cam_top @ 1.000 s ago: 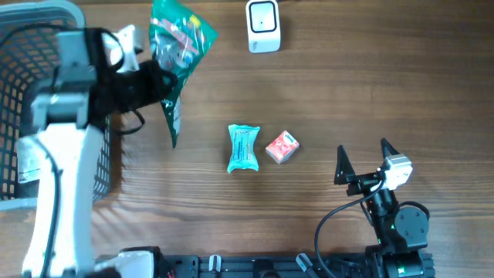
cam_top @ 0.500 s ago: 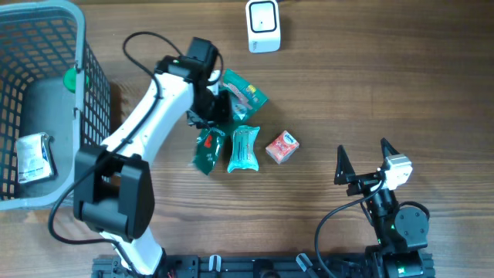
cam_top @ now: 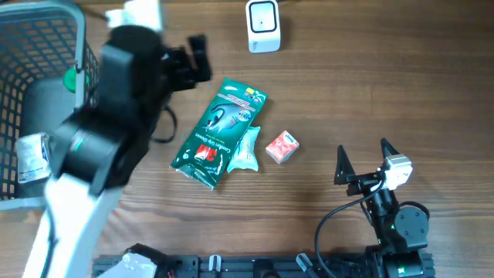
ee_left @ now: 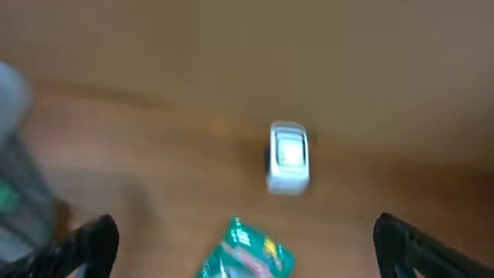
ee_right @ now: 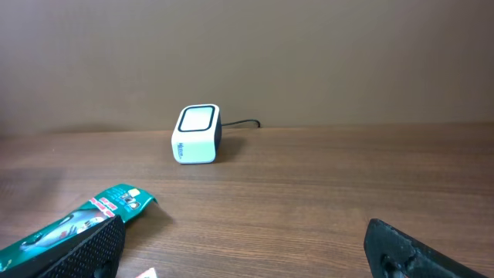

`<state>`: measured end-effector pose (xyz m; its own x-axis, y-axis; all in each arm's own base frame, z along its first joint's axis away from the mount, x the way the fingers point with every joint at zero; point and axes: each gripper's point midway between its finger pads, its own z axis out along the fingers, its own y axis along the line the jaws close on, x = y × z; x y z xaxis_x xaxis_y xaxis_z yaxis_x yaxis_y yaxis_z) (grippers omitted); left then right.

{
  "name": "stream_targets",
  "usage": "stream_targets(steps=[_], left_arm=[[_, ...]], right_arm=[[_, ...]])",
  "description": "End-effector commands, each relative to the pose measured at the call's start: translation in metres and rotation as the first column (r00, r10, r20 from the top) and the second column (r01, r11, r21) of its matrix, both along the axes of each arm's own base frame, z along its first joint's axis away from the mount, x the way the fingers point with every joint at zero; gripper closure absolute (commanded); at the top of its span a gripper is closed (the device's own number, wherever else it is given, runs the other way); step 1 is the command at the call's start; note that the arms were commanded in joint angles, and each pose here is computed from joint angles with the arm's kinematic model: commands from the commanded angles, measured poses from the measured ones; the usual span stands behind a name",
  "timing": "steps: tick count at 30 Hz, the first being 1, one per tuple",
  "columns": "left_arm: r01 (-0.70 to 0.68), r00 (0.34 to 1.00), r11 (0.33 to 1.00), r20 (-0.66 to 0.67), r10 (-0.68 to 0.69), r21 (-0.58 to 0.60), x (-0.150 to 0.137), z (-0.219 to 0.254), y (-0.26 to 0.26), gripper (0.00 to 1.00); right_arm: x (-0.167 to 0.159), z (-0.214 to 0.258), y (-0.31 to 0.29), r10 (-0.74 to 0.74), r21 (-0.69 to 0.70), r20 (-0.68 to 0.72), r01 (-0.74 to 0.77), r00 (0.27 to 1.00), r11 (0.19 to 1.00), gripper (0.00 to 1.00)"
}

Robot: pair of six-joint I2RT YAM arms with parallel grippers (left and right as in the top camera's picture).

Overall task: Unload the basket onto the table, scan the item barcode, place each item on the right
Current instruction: 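Lift the green bag out and drop it beside the teal packet, then reach the left gripper into the basket and grasp the green-lidded jar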

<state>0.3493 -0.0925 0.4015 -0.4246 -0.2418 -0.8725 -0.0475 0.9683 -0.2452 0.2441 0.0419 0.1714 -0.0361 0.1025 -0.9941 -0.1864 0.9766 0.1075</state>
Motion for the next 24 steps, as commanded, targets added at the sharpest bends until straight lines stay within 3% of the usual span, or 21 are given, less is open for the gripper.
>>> stream_targets(steps=[1, 4, 5, 8, 11, 13, 16, 18, 19, 21, 22, 24], left_arm=[[-0.291, 0.951, 0.954, 0.131, 0.281, 0.069, -0.023, 0.034, 0.063, 0.00], [-0.460, 0.873, 0.887, 0.196, 0.447, 0.028, -0.043, 0.051, 0.097, 0.00], [-0.549, 0.807, 0.835, 0.237, 0.541, -0.034, -0.054, 0.062, 0.113, 0.00], [-0.630, 0.709, 0.766, 0.309, 0.634, -0.125, -0.071, 0.086, 0.133, 0.00], [-0.723, 0.542, 0.644, 0.375, 0.752, -0.248, -0.097, 0.113, 0.159, 0.00], [-0.789, 0.391, 0.522, 0.389, 0.834, -0.325, -0.114, 0.125, 0.184, 0.00], [-0.875, 0.239, 0.370, 0.388, 0.890, -0.312, -0.125, 0.122, 0.225, 0.00], [-0.915, 0.184, 0.300, 0.382, 0.906, -0.270, -0.124, 0.114, 0.242, 0.00], [-0.944, 0.121, 0.220, 0.362, 0.924, -0.246, -0.122, 0.101, 0.261, 0.00], [-0.948, 0.162, 0.229, 0.284, 0.945, -0.221, -0.102, 0.071, 0.281, 0.00], [-0.931, 0.269, 0.288, 0.111, 0.957, -0.225, -0.073, 0.022, 0.299, 0.00], [-0.914, 0.363, 0.348, -0.036, 0.931, -0.210, -0.051, -0.017, 0.313, 0.00]], right_arm=[[0.000, 0.001, 0.001, 0.005, -0.009, 0.008, -0.005, 1.000, 1.000, 0.00], [0.000, 0.001, 0.001, 0.005, -0.008, 0.008, -0.005, 1.000, 1.000, 0.00], [0.000, 0.001, 0.001, 0.005, -0.009, 0.008, -0.005, 1.000, 1.000, 0.00], [0.000, 0.001, 0.001, 0.005, -0.009, 0.008, -0.005, 1.000, 1.000, 0.00], [0.000, 0.001, 0.001, 0.005, -0.009, 0.008, -0.005, 1.000, 1.000, 0.00], [0.000, 0.001, 0.001, 0.005, -0.009, 0.008, -0.005, 1.000, 1.000, 0.00], [0.000, 0.001, 0.001, 0.005, -0.009, 0.008, -0.005, 1.000, 1.000, 0.00], [0.000, 0.001, 0.001, 0.005, -0.009, 0.008, -0.005, 1.000, 1.000, 0.00], [0.000, 0.001, 0.001, 0.005, -0.009, 0.008, -0.005, 1.000, 1.000, 0.00], [0.000, 0.001, 0.001, 0.005, -0.009, 0.008, -0.005, 1.000, 1.000, 0.00], [0.000, 0.001, 0.001, 0.005, -0.009, 0.008, -0.005, 1.000, 1.000, 0.00], [0.000, 0.001, 0.001, 0.005, -0.009, 0.008, -0.005, 1.000, 1.000, 0.00]])
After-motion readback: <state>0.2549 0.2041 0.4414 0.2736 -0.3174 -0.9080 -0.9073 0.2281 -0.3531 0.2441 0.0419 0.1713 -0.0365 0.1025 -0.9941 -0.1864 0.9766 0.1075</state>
